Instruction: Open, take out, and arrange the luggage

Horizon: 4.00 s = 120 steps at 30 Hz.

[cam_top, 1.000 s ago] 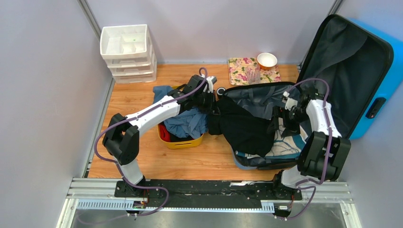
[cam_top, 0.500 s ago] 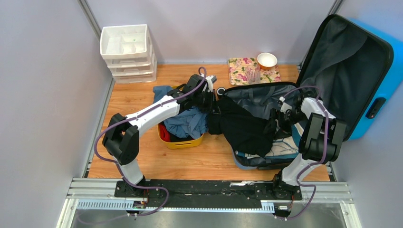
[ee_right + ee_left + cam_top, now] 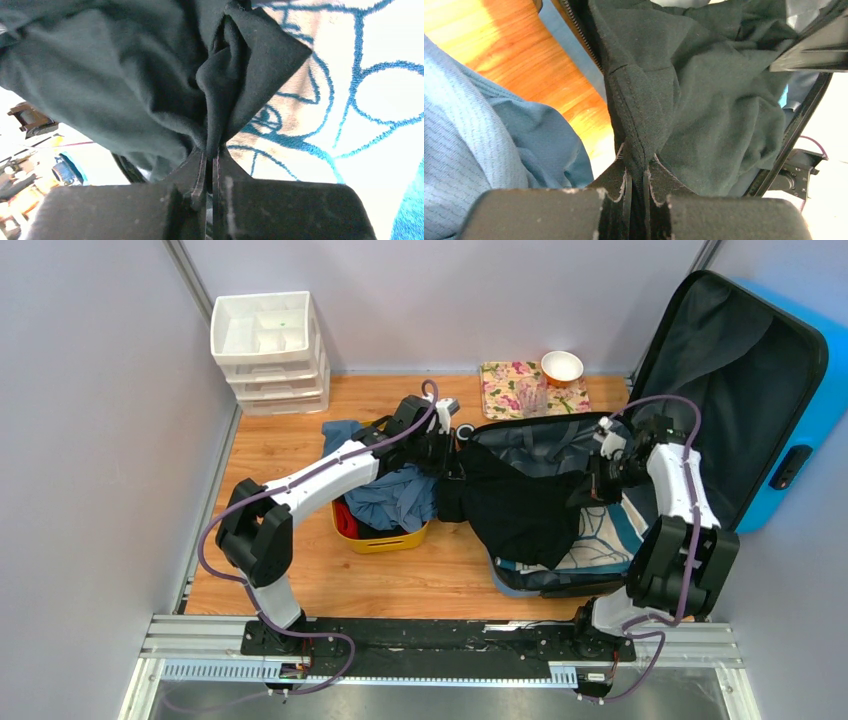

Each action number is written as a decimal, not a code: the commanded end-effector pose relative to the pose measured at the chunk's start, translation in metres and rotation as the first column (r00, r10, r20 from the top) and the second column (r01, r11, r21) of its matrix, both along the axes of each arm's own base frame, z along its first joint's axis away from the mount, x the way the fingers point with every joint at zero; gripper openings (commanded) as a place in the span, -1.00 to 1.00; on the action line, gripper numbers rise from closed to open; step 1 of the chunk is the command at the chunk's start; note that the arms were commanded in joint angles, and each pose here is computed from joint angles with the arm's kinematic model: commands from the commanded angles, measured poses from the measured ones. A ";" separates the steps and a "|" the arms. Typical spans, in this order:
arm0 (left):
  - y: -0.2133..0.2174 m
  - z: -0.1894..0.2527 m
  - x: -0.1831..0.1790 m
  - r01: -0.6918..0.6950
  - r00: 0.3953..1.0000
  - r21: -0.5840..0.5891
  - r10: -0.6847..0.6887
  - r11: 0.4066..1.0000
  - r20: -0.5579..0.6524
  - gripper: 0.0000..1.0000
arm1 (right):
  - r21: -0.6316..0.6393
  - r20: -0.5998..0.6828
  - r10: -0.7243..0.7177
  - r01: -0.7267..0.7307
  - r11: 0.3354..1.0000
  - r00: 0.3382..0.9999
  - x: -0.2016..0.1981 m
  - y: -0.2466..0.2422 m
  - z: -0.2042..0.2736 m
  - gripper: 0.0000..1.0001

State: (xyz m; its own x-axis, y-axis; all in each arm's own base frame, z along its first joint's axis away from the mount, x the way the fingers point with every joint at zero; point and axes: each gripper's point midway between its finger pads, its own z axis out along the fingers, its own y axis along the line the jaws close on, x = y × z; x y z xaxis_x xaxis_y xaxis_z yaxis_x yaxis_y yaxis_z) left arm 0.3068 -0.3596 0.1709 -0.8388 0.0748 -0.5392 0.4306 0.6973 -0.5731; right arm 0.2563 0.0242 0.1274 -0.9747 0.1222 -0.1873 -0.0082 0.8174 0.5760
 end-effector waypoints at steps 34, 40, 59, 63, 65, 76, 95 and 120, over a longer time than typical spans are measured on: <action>0.274 0.086 0.016 -0.467 0.816 0.084 0.393 0.880 0.423 -1.00 | -0.021 0.639 0.395 -0.498 0.867 0.660 0.102 0.306 0.182 -1.00; 0.297 -0.004 0.016 -0.490 0.863 0.159 0.451 0.857 0.228 -0.92 | -0.160 0.520 0.474 -0.464 0.871 0.711 0.138 0.316 0.087 -0.96; 0.326 0.139 0.061 -0.448 0.802 0.057 0.373 0.892 0.466 0.66 | -0.333 0.357 0.561 -0.460 0.823 0.747 0.047 0.117 0.123 0.66; 0.291 0.144 0.061 -0.359 0.834 0.031 0.305 0.933 0.459 0.67 | -0.315 0.178 0.597 -0.530 0.787 0.782 -0.018 0.096 0.074 0.63; 0.272 0.143 0.059 -0.316 0.841 0.014 0.274 0.948 0.466 0.68 | -0.295 0.124 0.600 -0.548 0.783 0.790 -0.039 0.094 0.051 0.62; 0.252 0.131 0.065 -0.311 0.869 -0.051 0.306 0.949 0.388 0.70 | -0.298 -0.062 0.636 -0.622 0.724 0.769 -0.060 0.116 -0.030 0.63; 0.254 0.120 0.069 -0.335 0.866 -0.051 0.329 0.941 0.376 0.73 | -0.351 -0.190 0.543 -0.573 0.740 0.818 -0.055 0.118 -0.084 -0.56; 0.244 0.122 0.058 -0.261 0.873 -0.082 0.271 0.962 0.405 0.75 | -0.339 0.325 0.644 -0.550 0.763 0.693 -0.015 0.098 0.095 -1.00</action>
